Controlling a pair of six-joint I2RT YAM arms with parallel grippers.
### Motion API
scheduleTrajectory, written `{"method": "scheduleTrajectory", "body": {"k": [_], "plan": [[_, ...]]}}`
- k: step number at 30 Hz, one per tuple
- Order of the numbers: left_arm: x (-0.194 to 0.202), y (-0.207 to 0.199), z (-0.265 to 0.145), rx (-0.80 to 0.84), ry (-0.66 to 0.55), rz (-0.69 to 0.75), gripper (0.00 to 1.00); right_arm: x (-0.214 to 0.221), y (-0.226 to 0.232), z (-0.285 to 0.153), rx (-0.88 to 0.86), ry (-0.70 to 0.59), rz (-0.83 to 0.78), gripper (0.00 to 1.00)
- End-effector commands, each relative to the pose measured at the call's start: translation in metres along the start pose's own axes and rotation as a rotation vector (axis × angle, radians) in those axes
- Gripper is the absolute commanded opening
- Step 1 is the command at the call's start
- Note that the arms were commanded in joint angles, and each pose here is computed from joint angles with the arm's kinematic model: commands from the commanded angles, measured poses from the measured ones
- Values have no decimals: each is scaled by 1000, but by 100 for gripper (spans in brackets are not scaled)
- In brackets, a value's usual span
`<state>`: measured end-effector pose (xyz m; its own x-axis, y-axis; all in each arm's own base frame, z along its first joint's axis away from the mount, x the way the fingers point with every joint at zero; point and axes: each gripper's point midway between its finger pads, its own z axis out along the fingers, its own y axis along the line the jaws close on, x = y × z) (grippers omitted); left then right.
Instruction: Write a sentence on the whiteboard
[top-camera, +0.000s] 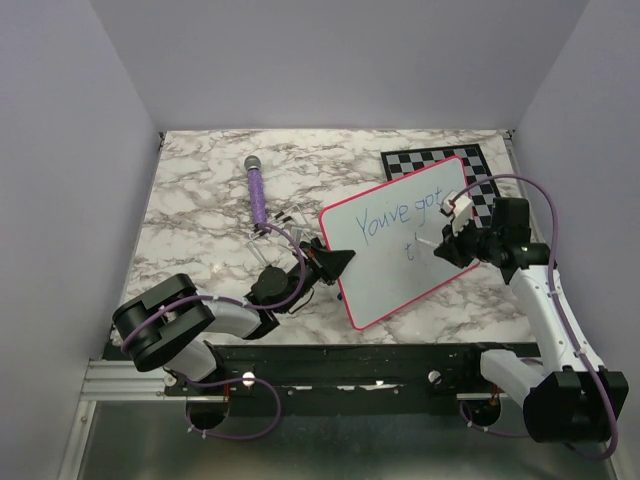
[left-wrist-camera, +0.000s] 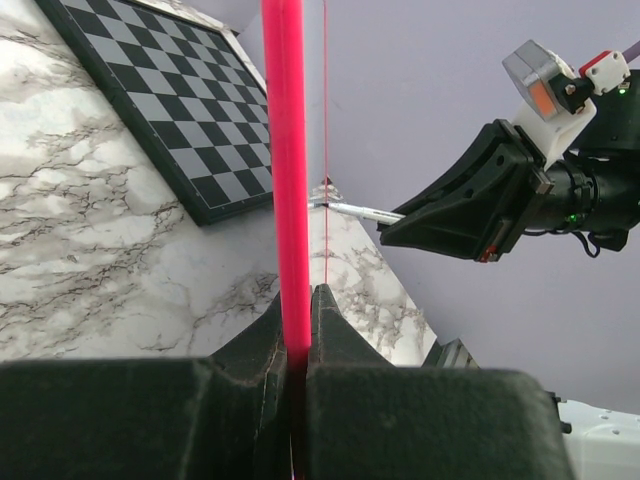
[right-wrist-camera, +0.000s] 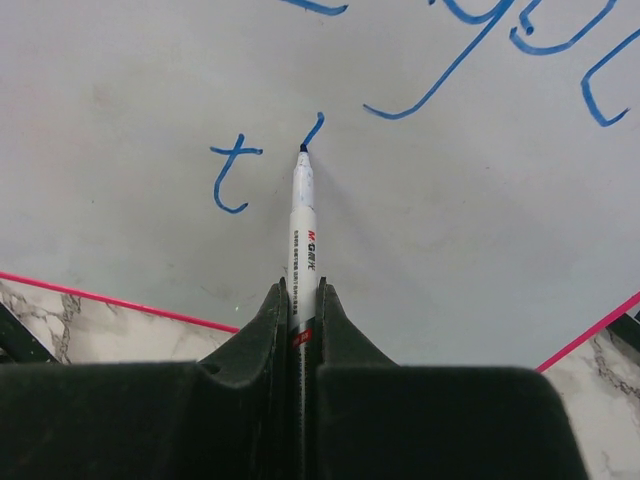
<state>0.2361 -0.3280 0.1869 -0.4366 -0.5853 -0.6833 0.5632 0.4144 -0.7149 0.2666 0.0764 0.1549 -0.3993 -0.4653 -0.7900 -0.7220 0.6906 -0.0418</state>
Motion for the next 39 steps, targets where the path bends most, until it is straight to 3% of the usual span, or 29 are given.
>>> {"method": "scheduleTrajectory", "body": {"k": [1,15,39], "plan": [[12,-6,-5,54,50,63,0,23,17,-1,-51,61,6,1],[13,-5,-5,51,51,64,0,53,32,-1,-96,143,7,1],[14,-6,-6,55,55,65,0,9,8,-1,-32,44,17,1]]}}
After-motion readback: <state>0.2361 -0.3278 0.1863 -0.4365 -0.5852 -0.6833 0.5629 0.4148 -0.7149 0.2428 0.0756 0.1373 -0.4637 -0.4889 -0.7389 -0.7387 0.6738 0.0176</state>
